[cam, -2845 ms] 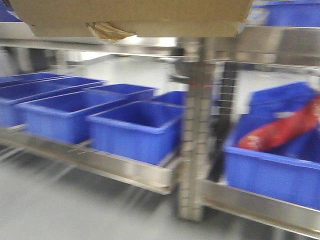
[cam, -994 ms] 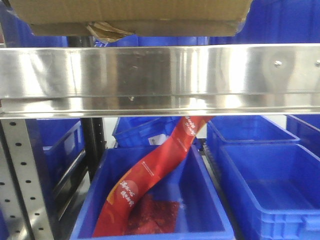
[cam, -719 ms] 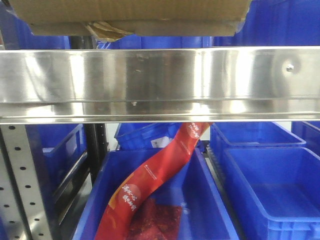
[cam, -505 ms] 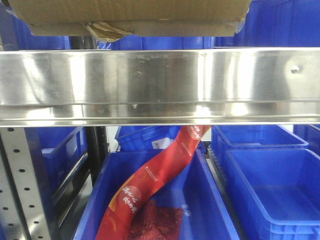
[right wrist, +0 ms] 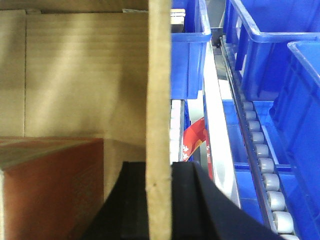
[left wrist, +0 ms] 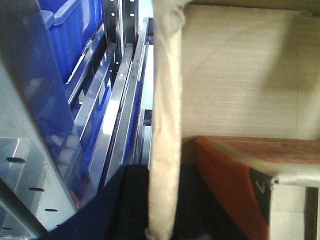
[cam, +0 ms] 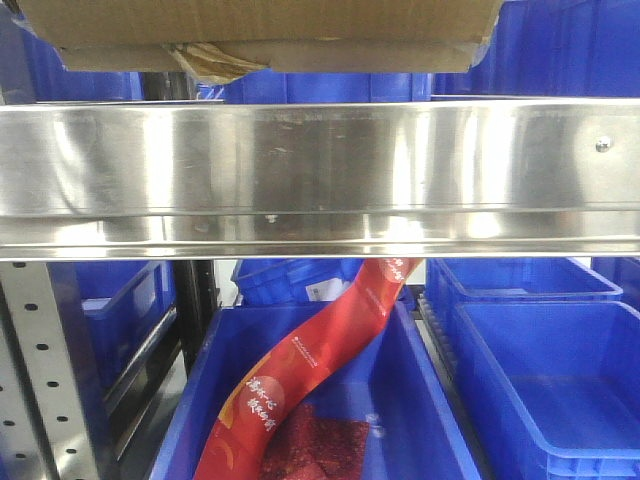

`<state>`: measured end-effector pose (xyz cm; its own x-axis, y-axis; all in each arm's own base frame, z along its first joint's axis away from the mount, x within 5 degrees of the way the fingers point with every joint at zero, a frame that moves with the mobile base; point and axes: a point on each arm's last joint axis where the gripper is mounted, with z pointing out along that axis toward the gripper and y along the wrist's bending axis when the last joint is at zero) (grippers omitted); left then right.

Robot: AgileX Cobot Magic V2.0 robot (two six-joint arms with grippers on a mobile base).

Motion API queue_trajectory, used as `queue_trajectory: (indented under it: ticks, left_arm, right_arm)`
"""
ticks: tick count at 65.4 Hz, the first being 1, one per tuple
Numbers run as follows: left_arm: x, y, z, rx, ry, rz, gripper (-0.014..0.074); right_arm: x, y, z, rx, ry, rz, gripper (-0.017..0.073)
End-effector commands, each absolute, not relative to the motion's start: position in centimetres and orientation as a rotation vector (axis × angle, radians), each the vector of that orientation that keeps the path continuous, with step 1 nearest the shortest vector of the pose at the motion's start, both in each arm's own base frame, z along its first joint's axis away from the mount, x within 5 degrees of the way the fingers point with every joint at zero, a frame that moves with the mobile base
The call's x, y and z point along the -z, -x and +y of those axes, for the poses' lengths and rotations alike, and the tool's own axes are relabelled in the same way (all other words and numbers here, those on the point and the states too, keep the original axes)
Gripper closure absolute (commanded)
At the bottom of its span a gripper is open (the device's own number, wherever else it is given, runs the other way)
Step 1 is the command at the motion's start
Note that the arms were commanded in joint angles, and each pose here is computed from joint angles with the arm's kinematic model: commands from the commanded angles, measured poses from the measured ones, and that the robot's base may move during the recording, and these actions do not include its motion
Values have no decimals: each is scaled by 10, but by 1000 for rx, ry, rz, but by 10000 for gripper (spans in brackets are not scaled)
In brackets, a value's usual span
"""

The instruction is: Stack two boxes on right shelf middle

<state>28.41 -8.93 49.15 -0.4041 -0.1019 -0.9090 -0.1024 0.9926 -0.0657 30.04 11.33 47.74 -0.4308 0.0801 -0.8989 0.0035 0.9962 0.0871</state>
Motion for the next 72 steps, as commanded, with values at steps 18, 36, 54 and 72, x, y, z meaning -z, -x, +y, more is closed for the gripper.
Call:
queue_trajectory:
  ticks: [18, 36, 54, 72]
  left_arm:
    - [-486, -298, -103, 42, 32, 1983, 705]
    - [-466, -317, -114, 46, 12, 2047, 704]
    - [-467, -318, -115, 65, 7, 2030, 334]
    - [-467, -318, -116, 68, 5, 2025, 193]
  right_arm:
    - [-464, -314, 112, 6, -70, 2069, 712]
    - [-451, -326, 115, 11, -114, 2109, 708]
    - [-450, -326, 115, 12, -114, 2111, 334]
    - [-452, -324, 113, 18, -118, 2110, 189]
